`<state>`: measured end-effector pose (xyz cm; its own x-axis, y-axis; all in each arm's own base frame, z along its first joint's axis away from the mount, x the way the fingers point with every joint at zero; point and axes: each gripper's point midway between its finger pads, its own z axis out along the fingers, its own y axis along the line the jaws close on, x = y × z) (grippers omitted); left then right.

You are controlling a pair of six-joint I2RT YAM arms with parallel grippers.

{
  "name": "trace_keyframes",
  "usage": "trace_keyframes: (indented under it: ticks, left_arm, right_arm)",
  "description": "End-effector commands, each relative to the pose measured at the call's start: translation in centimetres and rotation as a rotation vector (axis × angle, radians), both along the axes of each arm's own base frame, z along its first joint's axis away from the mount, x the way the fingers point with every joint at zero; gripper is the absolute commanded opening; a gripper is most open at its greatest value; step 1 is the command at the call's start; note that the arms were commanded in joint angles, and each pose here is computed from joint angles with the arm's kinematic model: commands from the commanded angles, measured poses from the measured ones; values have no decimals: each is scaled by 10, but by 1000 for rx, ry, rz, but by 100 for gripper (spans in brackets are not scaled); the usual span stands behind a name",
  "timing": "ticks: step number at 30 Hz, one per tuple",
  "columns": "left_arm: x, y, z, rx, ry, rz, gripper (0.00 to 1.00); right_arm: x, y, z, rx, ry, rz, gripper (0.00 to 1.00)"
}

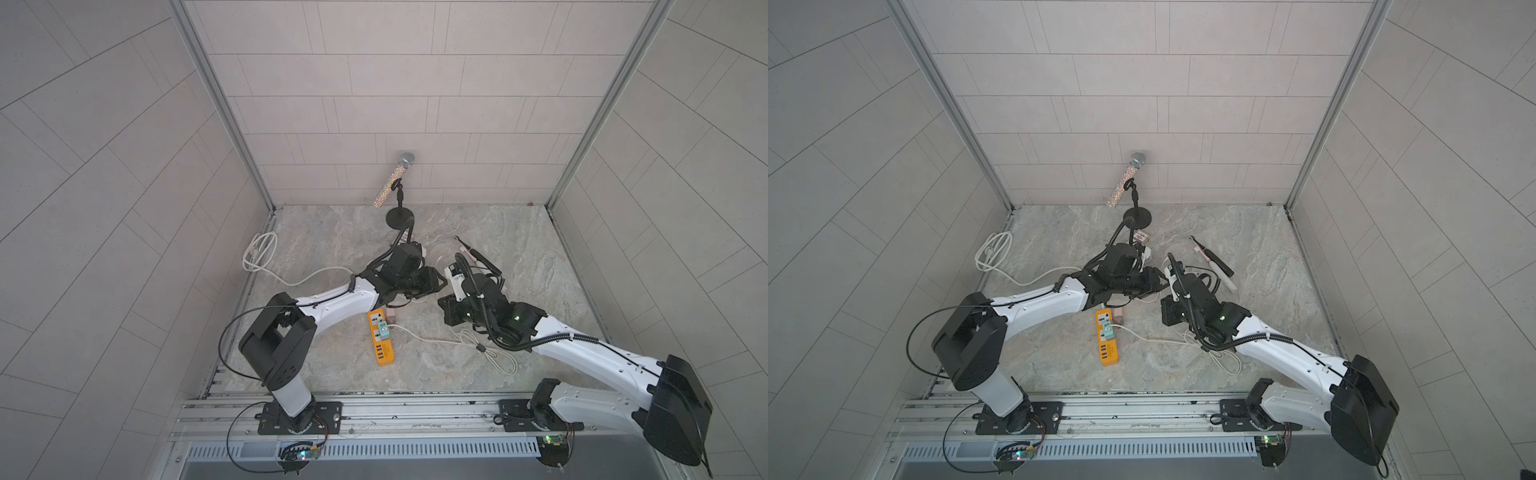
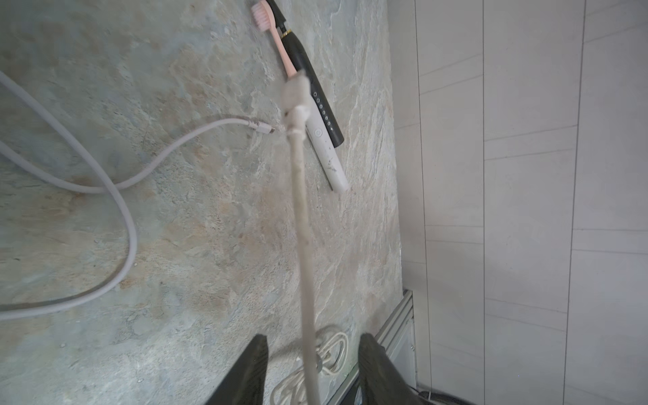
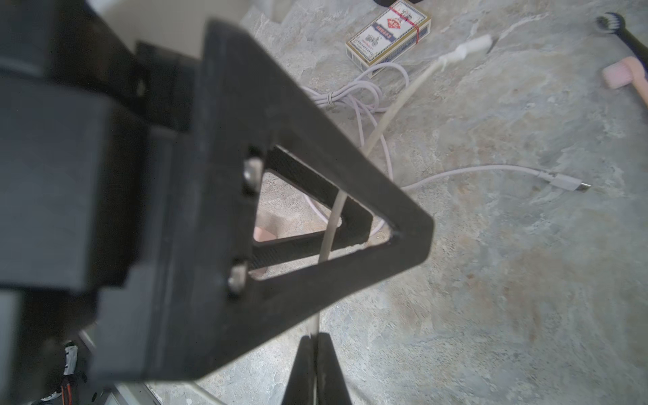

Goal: Charge the electric toothbrush
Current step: Pick up the charging cable from the center of the board.

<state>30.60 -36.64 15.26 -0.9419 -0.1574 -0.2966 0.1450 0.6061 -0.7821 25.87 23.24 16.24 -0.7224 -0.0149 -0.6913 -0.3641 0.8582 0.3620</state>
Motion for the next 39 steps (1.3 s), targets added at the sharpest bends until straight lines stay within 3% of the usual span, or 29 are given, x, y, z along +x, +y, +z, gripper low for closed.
trace_keyframes:
  ticks: [1,3,10,13,15,18,22,28,33,36,39]
  left_arm:
    - [0,-4,16,-54,-65,-12,39]
    - [-1,-5,22,-67,-96,-20,27]
    - [-4,-13,37,-116,-181,-76,14]
    - [-5,-14,44,-103,-239,-116,0]
    - [-4,-11,44,-51,-269,-137,0]
    - [-5,-8,51,-10,-337,-176,0]
    - [-4,-5,64,19,-444,-196,0]
    - [-11,-19,73,62,-534,-230,0]
    - [-30,-38,82,70,-613,-285,0]
    - [-34,-40,84,88,-637,-286,0]
    - [-36,-42,86,93,-650,-270,0]
  right_arm:
    - [1,-5,7,42,0,-23,0]
    - [0,-7,6,51,8,-25,0]
    - [-8,-11,12,66,18,-10,2]
    - [-11,-18,17,62,17,-13,4]
    - [-13,-24,25,64,14,-17,10]
    - [-18,-38,41,87,31,-28,43]
    - [-22,-57,70,191,88,-75,60]
    - [1,-79,109,454,173,-235,66]
    - [30,-118,115,511,169,-388,70]
    - [50,-106,120,790,235,-338,67]
    - [55,-110,120,841,206,-375,67]
